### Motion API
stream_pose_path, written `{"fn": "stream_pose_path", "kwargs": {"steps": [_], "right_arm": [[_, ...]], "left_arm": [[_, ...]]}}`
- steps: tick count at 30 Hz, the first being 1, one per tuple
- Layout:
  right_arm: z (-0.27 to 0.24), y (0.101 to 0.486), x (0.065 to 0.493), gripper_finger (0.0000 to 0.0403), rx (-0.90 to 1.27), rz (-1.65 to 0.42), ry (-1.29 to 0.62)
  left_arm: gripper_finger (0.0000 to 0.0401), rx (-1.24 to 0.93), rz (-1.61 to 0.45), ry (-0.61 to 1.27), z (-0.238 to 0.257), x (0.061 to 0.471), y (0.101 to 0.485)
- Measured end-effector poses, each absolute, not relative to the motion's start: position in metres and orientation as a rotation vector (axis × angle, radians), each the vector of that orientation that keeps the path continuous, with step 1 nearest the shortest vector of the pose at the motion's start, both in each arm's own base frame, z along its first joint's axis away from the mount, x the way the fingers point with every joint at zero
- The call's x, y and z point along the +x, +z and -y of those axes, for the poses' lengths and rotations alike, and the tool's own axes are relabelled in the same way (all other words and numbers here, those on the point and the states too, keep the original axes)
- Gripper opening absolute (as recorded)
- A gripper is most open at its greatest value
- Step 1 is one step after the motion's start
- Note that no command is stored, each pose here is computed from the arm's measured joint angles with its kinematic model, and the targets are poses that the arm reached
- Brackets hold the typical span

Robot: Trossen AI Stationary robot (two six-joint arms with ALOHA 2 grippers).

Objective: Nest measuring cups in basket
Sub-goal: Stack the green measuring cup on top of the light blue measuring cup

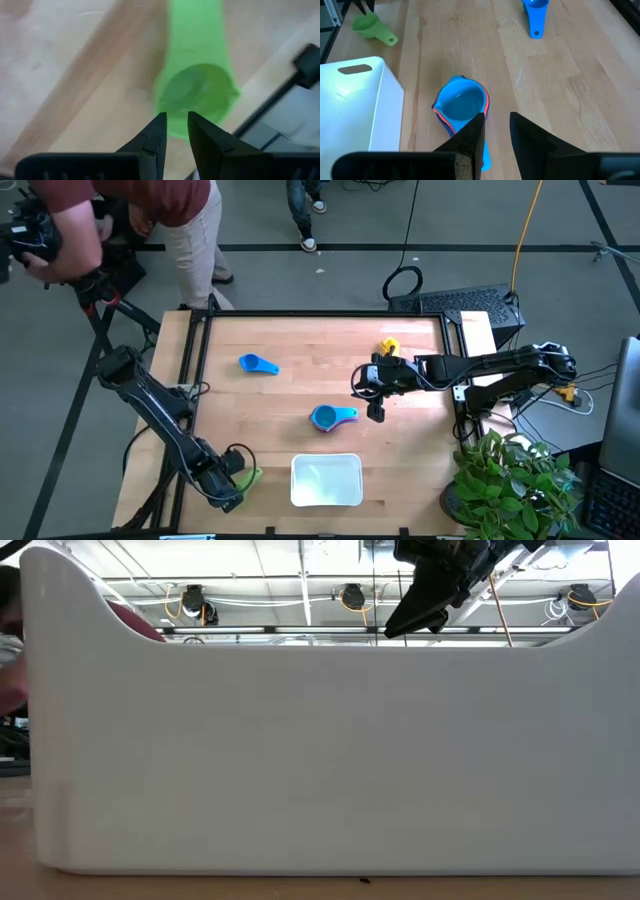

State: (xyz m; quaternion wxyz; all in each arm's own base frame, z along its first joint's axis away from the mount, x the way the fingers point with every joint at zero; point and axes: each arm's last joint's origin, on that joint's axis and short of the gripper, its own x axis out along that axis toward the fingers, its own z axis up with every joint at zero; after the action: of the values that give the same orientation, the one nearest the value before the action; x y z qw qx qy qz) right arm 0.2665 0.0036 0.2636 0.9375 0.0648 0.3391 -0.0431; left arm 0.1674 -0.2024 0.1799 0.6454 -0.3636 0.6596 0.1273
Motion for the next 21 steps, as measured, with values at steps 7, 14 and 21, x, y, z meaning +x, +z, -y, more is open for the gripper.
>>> {"fn": "stream_pose_path", "kwargs": {"steps": [7,14,21], "right_arm": [[-0.0036,0.2636,0.2665,0.0084,0.133,-0.693,-0.088],[-0.0036,0.2636,0.2665,0.0084,0.13,-0.693,-0.087],[-0.0036,0.2636,0.2665,0.0084,0.128,-0.694,-0.086]], "left_arm": [[0.0096,-0.816,-1.519,0.352,0.2004,0.161,0.1802],[0.0168,-0.816,-1.465,0.361,0.2011,0.162,0.1803],[0.0221,-0.834,-1.456,0.376,0.2001,0.1608,0.1757]]}}
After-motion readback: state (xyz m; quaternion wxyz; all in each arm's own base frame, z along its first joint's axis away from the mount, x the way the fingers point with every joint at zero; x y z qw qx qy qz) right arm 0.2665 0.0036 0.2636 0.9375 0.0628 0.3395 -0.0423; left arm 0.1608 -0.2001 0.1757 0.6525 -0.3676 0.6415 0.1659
